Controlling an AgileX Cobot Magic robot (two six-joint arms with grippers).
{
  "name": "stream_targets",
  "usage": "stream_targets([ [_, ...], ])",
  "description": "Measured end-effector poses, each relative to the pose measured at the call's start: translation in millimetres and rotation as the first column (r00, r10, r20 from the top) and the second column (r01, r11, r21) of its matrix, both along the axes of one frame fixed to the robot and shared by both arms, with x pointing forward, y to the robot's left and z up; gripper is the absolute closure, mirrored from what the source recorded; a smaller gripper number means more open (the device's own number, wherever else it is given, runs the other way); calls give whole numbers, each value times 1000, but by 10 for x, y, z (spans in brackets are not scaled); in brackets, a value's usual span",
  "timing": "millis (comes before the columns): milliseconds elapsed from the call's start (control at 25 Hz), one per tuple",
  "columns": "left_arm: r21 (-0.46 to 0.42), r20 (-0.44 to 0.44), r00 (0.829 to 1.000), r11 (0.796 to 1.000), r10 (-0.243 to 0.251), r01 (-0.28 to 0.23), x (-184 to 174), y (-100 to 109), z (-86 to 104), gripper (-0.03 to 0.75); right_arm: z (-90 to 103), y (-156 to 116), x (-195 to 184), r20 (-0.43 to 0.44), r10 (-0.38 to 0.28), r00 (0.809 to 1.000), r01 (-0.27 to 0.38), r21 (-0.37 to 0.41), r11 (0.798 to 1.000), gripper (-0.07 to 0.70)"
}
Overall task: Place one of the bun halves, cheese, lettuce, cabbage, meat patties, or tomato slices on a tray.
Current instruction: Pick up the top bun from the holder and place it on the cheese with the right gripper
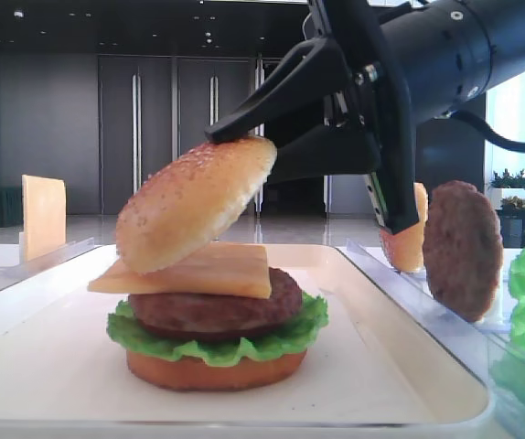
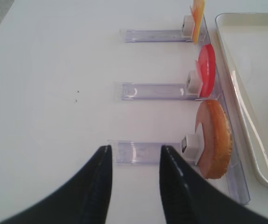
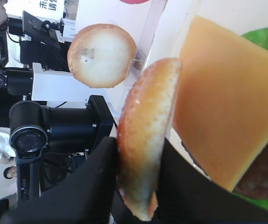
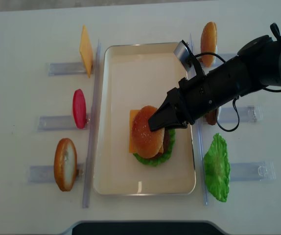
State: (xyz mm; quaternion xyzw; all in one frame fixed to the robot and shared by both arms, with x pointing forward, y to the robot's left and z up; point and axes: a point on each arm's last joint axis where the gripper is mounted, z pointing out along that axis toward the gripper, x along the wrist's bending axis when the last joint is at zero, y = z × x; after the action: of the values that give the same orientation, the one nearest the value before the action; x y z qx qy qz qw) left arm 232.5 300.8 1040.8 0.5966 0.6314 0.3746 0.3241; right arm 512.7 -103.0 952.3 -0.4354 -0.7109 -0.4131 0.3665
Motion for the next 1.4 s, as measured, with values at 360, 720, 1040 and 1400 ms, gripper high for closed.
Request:
stream_targets([
  [360,0,0,1000,1000,0,0,0,0,0,451,0,0,0,0,0,1000,0,0,1000,387],
  [720,0,0,1000,1000,0,0,0,0,0,451,-4,-4,6,9,-5,1000,5,-11,1000,325],
  [1040,0,0,1000,1000,0,0,0,0,0,451,138,-47,4,111,-25,994,32,-65,997,318],
  [1400,0,0,1000,1000,0,0,0,0,0,451,253,-120,-15,193,-33,981,65,-161,985,317],
])
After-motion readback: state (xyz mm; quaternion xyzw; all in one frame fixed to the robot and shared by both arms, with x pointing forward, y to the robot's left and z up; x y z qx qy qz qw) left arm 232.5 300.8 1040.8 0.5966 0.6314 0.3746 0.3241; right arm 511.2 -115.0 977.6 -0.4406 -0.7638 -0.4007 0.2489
